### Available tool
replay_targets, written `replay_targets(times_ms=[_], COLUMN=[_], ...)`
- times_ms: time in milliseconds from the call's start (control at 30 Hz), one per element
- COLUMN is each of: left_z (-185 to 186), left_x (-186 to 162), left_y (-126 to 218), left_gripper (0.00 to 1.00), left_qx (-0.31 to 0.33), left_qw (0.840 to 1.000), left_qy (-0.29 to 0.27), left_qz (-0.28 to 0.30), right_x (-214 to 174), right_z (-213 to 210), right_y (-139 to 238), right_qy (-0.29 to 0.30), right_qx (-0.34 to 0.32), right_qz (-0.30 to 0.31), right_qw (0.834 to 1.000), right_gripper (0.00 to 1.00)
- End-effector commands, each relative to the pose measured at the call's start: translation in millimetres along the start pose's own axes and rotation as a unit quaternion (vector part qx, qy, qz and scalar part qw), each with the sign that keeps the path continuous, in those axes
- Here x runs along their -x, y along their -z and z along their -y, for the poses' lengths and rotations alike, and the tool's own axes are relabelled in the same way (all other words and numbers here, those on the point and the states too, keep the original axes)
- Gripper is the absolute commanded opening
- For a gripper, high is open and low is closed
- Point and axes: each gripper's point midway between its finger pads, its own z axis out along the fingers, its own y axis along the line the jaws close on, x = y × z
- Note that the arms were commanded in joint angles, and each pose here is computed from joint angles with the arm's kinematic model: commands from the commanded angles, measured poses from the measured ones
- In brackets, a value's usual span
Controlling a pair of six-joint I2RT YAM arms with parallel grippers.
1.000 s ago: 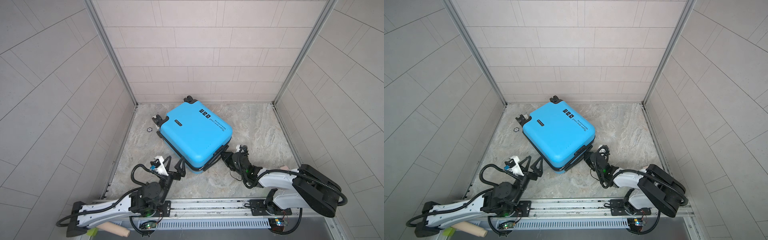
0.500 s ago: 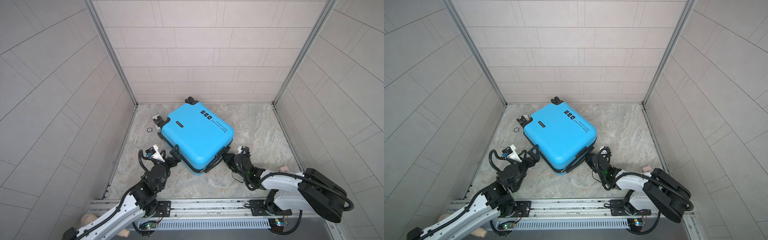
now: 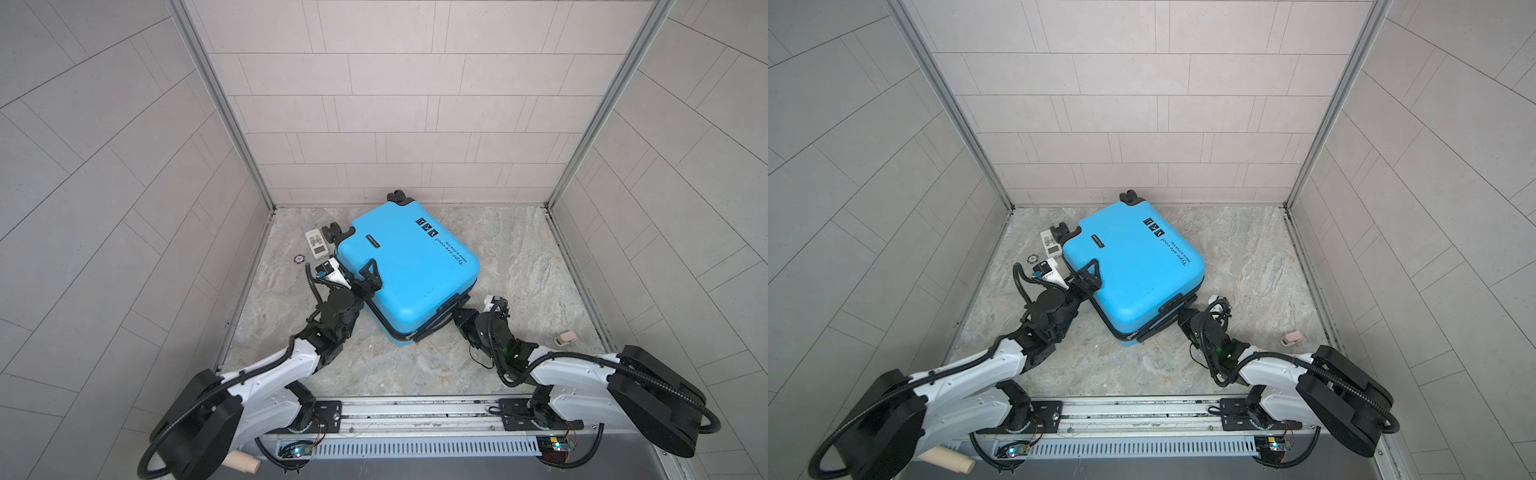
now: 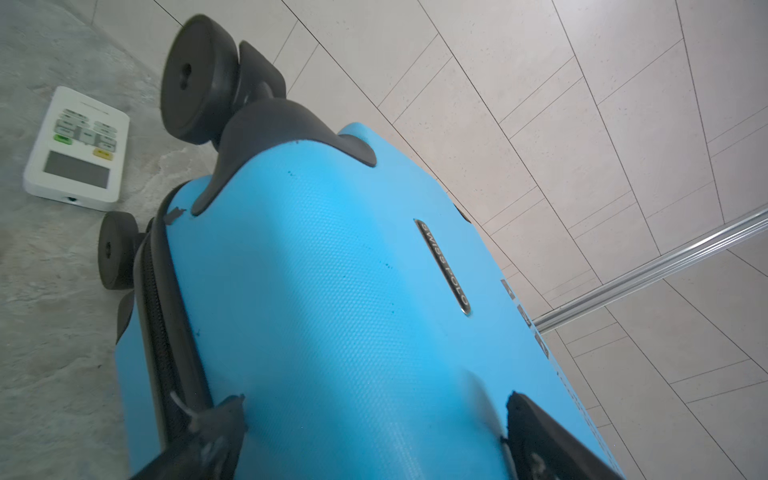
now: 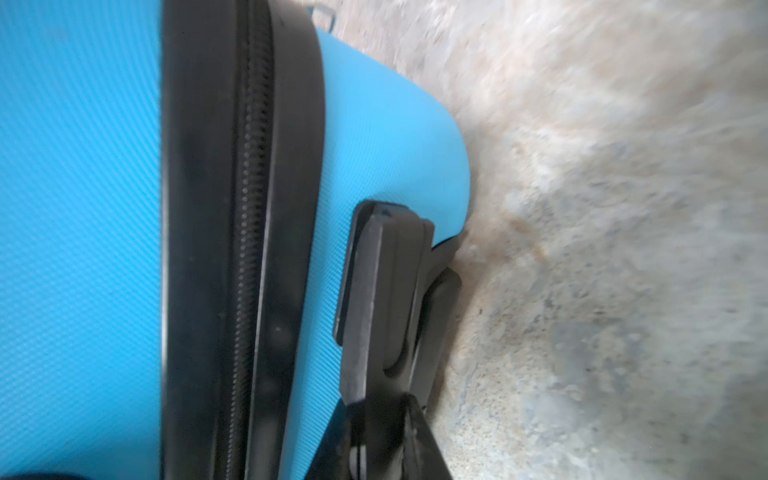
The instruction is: Pack the luggage
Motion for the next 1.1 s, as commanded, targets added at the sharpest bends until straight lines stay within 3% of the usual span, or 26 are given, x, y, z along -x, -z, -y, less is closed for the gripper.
replay_targets(times_ms=[0,267,467,633,867,1067], left_z=[40,63,59,38,18,20], left_x=[-16,-40,-53,-46,-29,-46], left_y=[-18,-73,-83,-66,-10,41], left_gripper=[0.99,0.98,0.95,0.94,0.92,0.9], left_qx=[-0.078,-0.101,-0.097,-0.038,0.049,0.072], left_qw=[0.996,0.992,0.991,0.993,0.982,0.974], left_qy=[0.016,-0.002,-0.007,-0.051,-0.133,-0.108], left_qz=[-0.044,-0.082,-0.094,-0.103,-0.126,-0.188], right_x=[5,27,25,26,26,24], right_z=[-4,-13,-6,-6,-6,-11], right_y=[7,18,14,15,14,11], right_qy=[0.007,0.008,0.016,0.029,0.028,0.033], right_qx=[0.015,0.005,-0.019,-0.026,-0.031,-0.031], right_qz=[0.016,0.063,0.051,0.047,0.049,0.044], right_qw=[1.0,0.998,0.998,0.998,0.998,0.998], right_gripper=[0.0,0.0,0.0,0.0,0.0,0.0])
